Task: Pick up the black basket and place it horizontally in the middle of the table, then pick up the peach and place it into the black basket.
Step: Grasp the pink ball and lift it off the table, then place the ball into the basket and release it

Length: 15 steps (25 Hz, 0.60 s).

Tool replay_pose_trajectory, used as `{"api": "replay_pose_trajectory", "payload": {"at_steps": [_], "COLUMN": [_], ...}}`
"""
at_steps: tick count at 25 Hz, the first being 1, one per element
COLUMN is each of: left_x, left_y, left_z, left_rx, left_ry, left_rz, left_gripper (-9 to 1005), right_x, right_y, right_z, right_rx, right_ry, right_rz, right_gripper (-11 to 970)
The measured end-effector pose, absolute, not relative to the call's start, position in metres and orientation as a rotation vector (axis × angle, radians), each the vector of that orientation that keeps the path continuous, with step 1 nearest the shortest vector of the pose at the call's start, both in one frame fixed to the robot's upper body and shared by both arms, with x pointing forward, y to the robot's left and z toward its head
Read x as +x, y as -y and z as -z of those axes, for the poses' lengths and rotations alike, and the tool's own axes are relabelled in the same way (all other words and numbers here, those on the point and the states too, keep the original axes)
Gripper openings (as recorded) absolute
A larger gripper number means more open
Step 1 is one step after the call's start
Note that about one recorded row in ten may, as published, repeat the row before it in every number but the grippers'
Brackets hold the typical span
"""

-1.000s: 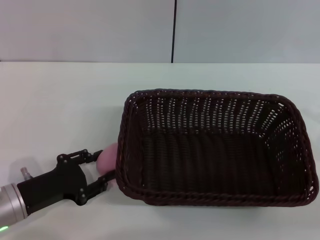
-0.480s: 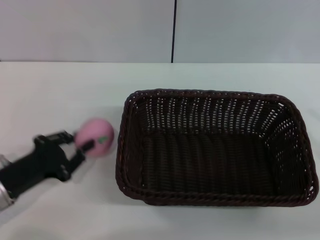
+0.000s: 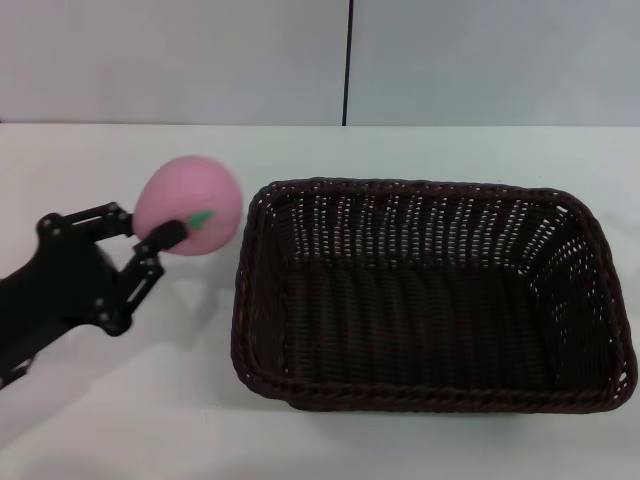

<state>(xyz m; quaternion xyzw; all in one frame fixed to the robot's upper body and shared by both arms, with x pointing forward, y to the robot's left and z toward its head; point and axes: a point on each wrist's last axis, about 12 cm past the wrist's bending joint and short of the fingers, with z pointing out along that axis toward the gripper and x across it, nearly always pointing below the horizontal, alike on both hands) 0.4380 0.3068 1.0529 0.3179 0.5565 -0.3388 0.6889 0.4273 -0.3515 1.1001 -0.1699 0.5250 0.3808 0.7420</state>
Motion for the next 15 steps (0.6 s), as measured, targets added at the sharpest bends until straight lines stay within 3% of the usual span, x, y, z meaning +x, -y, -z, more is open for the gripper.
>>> {"api": "replay_pose_trajectory", "payload": {"at_steps": [11, 15], "left_x": [0.461, 0.461], "left_y": [-0.232, -0.216], "left_z": [-1.05, -1.043], "left_rx": [0.8, 0.817], "left_ry": [-1.19, -1.203], "left_rz": [1.041, 1.026], "left_gripper": [170, 246], "right_x": [0.432, 0.431], "right_y": [0.345, 0.345], "right_z": [-1.105, -1.105], "right_rx": [-0.403, -0.404], "right_ry": [-1.114, -1.11], "right_rz": [-0.878, -0.881], "right_gripper": [583, 583]}}
